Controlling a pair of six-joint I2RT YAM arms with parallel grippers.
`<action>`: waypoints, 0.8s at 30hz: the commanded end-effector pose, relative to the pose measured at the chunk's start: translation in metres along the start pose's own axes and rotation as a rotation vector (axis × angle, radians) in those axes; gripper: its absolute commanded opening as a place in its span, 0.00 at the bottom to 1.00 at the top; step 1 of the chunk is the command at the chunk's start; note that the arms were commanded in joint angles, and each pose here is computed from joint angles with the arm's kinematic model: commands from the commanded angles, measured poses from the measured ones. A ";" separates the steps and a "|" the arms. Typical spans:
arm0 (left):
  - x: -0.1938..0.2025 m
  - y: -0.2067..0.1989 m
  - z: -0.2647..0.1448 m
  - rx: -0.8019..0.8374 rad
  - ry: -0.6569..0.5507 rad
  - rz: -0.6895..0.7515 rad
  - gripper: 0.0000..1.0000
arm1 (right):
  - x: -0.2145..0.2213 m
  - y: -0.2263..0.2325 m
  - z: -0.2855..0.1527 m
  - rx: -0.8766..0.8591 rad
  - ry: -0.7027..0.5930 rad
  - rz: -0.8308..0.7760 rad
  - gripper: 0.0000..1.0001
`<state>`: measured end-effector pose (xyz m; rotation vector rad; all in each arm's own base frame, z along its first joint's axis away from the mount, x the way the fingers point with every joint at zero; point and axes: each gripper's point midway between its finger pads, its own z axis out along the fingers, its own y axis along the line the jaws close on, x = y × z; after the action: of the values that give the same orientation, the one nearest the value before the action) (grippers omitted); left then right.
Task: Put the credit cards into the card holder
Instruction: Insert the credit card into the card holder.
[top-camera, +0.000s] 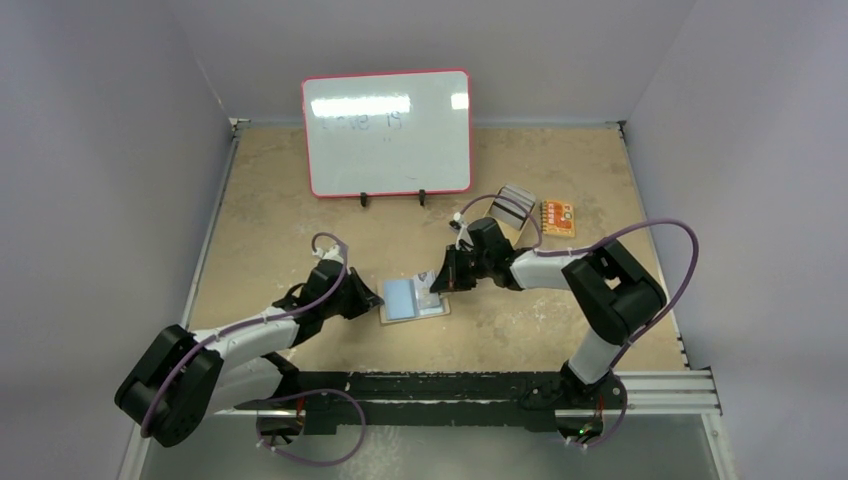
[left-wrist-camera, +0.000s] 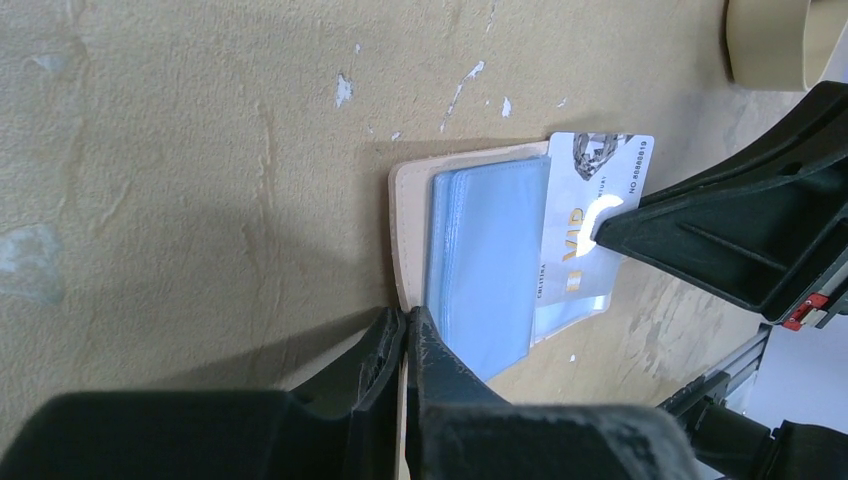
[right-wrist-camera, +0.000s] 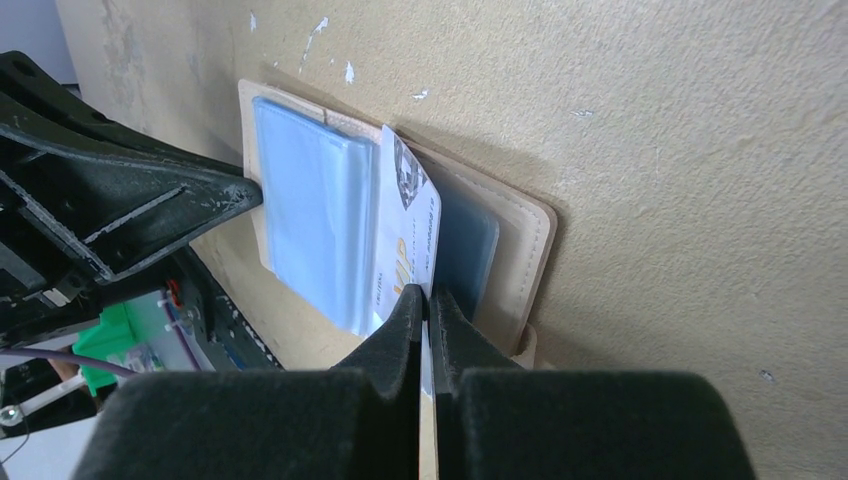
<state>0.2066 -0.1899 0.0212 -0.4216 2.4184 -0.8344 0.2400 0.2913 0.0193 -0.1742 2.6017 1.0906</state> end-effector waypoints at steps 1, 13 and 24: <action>-0.003 -0.008 0.002 0.041 -0.016 0.029 0.00 | 0.015 -0.022 -0.008 0.077 0.036 0.026 0.00; -0.002 -0.003 0.010 0.022 -0.008 0.020 0.00 | -0.010 0.025 -0.024 -0.091 -0.076 0.024 0.00; -0.002 -0.003 0.010 0.024 -0.013 0.006 0.00 | 0.002 0.031 -0.011 -0.142 -0.034 0.044 0.00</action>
<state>0.2126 -0.1957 0.0177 -0.4196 2.4090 -0.8553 0.2317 0.2974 0.0440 -0.1132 2.5283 1.2248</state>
